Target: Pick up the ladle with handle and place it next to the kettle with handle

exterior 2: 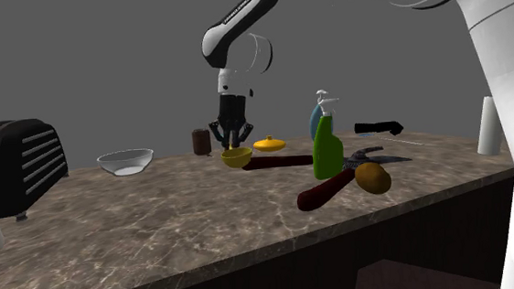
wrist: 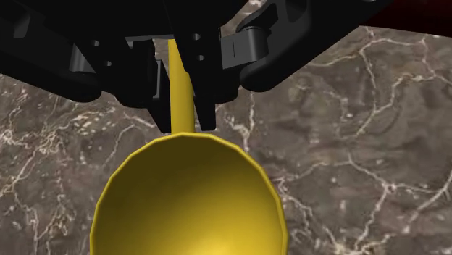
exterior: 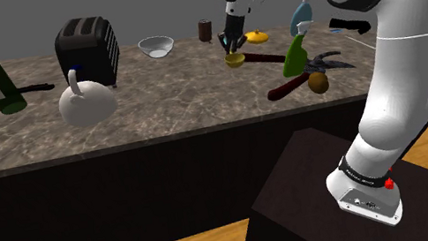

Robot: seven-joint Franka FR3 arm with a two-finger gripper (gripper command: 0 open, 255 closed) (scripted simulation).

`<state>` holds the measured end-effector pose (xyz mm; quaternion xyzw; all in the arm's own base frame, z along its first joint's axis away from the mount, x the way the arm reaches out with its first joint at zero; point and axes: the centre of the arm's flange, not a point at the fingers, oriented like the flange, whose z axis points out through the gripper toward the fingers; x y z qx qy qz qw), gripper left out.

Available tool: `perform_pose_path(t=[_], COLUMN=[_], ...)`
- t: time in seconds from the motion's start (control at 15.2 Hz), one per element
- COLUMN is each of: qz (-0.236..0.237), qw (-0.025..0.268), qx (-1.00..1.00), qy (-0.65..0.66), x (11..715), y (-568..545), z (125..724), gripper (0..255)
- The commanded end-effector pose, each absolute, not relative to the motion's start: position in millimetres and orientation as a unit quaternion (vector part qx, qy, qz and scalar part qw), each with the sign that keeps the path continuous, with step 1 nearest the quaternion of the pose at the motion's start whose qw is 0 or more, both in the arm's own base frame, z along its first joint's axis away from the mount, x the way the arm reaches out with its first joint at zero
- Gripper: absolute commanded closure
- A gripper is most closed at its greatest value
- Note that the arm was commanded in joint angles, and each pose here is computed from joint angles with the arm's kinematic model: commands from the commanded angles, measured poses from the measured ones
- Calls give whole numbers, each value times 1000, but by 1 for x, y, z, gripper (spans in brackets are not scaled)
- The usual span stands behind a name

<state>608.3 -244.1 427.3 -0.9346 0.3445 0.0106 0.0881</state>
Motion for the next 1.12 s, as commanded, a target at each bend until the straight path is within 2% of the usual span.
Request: perform_pose_path(t=[0.0,1.06], qz=[11,11], qw=[88,88], qx=[-935,-935], qy=[345,345], x=[609,609], y=[-244,-244], z=[437,522], gripper=[255,255])
